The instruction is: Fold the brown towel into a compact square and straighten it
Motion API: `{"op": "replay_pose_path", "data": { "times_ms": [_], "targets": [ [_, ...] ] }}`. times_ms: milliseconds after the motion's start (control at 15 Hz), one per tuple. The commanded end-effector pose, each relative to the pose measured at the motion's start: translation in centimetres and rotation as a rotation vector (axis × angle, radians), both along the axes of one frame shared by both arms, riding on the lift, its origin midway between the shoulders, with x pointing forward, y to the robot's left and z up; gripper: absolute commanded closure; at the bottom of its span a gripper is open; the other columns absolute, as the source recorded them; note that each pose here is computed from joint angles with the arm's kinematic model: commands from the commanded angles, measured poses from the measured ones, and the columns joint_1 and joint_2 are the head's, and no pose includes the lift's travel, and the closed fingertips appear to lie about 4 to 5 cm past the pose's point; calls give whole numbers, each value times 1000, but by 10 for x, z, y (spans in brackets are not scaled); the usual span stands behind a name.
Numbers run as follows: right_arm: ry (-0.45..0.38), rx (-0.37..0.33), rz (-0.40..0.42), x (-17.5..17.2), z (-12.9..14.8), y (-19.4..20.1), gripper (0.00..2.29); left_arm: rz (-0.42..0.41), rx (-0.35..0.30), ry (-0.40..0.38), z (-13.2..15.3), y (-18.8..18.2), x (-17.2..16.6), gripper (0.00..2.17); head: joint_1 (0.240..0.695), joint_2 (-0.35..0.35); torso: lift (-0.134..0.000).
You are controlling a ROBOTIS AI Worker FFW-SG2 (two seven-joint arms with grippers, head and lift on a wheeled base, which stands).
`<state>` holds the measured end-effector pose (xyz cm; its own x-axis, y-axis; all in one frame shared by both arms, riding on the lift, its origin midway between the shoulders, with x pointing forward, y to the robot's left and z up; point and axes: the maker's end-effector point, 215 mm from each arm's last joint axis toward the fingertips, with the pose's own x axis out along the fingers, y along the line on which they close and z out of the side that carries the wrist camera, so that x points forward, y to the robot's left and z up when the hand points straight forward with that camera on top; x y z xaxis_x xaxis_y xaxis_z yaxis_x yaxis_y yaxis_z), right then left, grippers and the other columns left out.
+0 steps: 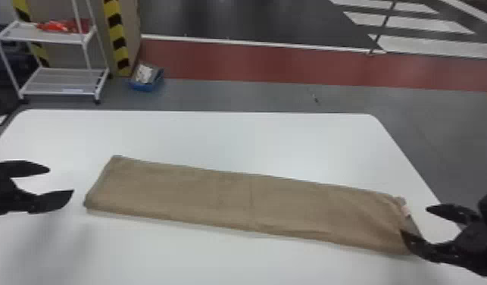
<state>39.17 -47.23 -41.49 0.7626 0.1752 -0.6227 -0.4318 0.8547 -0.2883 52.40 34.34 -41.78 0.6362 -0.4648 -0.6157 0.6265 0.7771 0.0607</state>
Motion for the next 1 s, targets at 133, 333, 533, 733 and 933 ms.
{"op": "replay_pose_path", "data": {
  "times_ms": [133,333,533,733,933],
  "targets": [
    [0,0,-2,0,0,-1,167,0,2,-4,0,0,1,137,695,-157,-124],
    [1,2,-3,-1,-1,-1,167,7,3,-7,-1,1,2,130,695,-157,-124],
    [4,1,-5,-2,-2,-2,167,16,-2,-12,0,0,4,130,695,-156,-124],
    [3,4,-4,-2,-3,0,167,20,-5,-14,-1,0,4,134,695,-156,-124],
    [4,6,-10,-3,-3,-1,167,23,-36,-4,2,-5,1,137,695,-157,-124]
  ]
}}
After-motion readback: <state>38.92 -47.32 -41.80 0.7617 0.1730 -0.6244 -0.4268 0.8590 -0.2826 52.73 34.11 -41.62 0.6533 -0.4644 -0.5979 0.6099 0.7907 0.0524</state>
